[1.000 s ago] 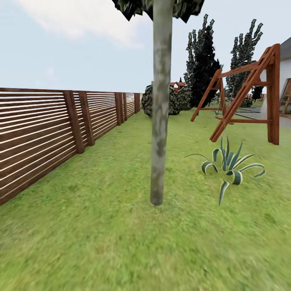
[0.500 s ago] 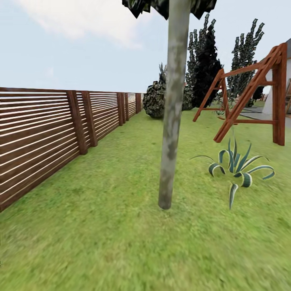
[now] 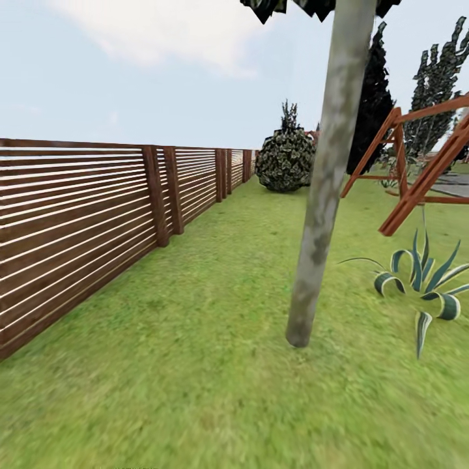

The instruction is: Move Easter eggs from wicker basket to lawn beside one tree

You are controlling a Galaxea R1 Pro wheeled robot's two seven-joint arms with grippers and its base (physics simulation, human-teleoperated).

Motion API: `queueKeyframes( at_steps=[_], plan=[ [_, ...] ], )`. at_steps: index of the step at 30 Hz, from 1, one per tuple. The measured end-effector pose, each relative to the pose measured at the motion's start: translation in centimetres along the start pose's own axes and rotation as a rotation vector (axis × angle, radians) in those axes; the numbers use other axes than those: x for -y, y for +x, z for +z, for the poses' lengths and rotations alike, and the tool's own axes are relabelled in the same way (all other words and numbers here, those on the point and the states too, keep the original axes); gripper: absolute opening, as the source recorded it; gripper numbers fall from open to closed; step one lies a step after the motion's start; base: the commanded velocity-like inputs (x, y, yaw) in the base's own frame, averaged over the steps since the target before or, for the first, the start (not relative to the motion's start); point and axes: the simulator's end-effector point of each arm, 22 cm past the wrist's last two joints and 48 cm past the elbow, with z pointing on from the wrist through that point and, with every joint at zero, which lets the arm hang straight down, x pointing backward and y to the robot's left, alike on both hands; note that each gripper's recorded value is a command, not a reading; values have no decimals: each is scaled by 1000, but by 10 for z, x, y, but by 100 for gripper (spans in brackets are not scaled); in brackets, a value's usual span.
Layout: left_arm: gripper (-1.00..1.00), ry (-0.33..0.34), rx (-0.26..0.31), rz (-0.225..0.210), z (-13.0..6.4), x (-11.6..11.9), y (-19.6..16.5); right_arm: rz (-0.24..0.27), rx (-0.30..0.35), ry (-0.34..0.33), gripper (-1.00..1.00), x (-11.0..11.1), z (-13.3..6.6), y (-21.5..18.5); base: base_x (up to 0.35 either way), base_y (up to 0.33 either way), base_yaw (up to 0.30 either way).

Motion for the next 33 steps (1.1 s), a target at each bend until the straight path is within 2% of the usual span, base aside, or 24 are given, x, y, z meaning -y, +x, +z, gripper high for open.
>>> queueKeyframes(
  at_steps=[17, 33],
  plan=[
    [100, 0, -1, 0, 0, 0, 0, -1, 0, 0, 100, 0, 0, 0, 91, 301, 288],
    [100, -1, 6, 0, 0, -1, -3, 1, 2, -2, 100, 1, 0, 0, 337, 13, 19]
  ],
)
